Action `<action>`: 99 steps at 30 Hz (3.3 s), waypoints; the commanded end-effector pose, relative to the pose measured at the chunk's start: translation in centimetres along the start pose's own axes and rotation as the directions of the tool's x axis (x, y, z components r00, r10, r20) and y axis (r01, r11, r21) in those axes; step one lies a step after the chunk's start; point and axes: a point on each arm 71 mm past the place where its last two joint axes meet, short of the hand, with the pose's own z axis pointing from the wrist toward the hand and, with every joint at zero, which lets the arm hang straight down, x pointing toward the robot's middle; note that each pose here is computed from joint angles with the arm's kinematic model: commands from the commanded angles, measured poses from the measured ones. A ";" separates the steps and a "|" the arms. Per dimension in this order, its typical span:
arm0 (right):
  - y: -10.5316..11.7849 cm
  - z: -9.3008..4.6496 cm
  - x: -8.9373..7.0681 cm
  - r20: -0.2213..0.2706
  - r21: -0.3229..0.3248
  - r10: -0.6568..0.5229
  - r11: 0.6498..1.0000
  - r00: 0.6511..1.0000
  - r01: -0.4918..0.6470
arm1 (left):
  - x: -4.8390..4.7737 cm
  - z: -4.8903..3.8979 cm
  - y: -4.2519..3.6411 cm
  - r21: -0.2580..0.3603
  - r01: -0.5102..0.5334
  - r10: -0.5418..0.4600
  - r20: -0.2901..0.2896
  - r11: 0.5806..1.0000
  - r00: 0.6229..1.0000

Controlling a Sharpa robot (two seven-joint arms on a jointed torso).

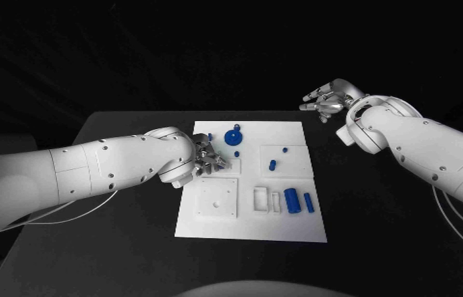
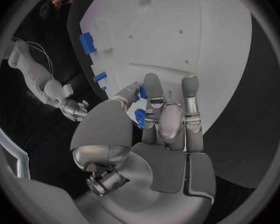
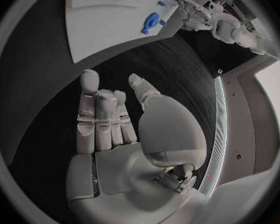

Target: Assemble the parts on the task board

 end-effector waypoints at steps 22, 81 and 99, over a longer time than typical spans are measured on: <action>-0.4 -0.1 0.0 -0.020 0.002 -0.004 1.000 1.000 0.004 | 0.46 0.16 0.48 0.008 -0.032 0.032 -0.067 0.999 0.997; -1.0 0.3 0.4 0.053 -0.031 0.112 0.993 0.992 -0.111 | -14.45 1.85 -0.09 -0.050 0.004 0.001 0.109 0.999 0.994; -0.3 0.3 0.6 0.062 -0.060 0.173 0.984 0.983 -0.169 | -13.07 3.77 1.20 -0.080 0.022 -0.017 0.056 0.997 0.998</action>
